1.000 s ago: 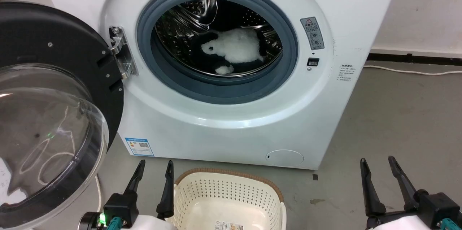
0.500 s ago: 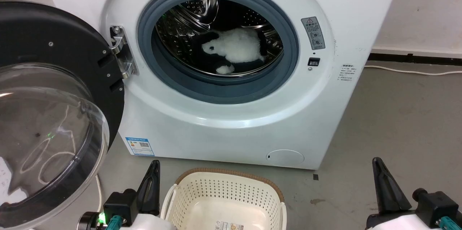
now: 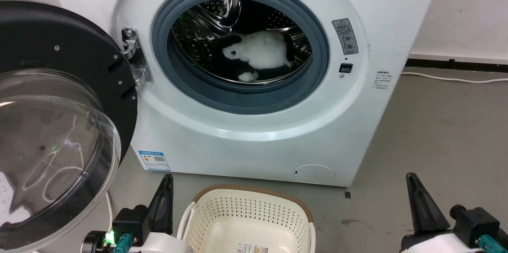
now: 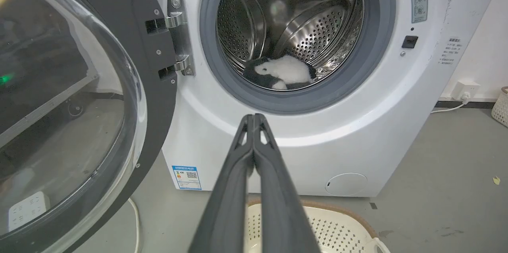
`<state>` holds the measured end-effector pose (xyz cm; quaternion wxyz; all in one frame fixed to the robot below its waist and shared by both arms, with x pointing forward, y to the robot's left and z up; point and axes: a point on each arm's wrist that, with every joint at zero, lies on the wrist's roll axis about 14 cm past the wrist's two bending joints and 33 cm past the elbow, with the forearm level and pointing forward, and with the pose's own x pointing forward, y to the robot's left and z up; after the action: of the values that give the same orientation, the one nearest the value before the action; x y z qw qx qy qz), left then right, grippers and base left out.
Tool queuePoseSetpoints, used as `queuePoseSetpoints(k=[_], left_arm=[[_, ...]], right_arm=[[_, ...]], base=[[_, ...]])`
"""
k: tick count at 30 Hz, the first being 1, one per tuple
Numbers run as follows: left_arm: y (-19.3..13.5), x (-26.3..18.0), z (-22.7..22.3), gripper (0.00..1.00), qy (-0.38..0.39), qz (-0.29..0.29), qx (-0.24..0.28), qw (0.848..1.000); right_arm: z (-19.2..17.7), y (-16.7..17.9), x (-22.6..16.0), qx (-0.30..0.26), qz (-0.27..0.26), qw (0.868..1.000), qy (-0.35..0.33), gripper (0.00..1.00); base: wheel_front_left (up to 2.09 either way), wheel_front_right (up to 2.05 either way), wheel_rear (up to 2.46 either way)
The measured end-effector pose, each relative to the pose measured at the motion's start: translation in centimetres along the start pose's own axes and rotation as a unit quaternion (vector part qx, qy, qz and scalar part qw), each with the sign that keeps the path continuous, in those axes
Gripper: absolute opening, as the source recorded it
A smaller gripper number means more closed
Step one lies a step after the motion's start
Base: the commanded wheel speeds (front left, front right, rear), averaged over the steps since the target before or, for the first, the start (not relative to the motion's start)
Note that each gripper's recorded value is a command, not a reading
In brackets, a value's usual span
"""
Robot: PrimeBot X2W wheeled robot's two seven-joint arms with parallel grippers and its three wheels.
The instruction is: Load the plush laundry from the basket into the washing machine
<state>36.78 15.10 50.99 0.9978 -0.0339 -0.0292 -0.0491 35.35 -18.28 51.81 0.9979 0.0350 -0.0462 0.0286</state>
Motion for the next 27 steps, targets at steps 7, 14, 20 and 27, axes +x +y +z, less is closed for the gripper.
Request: queuePoseSetpoints(k=[7, 14, 20, 27], left_arm=[[0.09, 0.02, 0.03, 0.0, 0.004, 0.001, 0.006, 1.0], [0.18, 0.06, 0.17, 0.0, 0.005, 0.002, 0.009, 1.0], [0.31, 0.09, 0.28, 0.0, 0.007, 0.004, 0.012, 1.0], [0.5, 0.12, 0.42, 0.0, 0.009, 0.007, 0.015, 1.0]], right_arm=[[-0.04, 0.18, 0.12, -0.004, 0.003, 1.0, 0.005, 0.0], [-0.08, 0.35, 0.2, -0.005, 0.006, 1.0, 0.01, 0.0], [-0.16, 0.5, 0.26, -0.009, 0.009, 1.0, 0.014, 0.0], [-0.19, 0.64, 0.32, -0.013, 0.011, 1.0, 0.018, 0.0]], base=[[0.0, 0.0, 0.0], [0.0, 0.0, 0.0], [0.0, 0.0, 0.0], [0.0, 0.0, 0.0]])
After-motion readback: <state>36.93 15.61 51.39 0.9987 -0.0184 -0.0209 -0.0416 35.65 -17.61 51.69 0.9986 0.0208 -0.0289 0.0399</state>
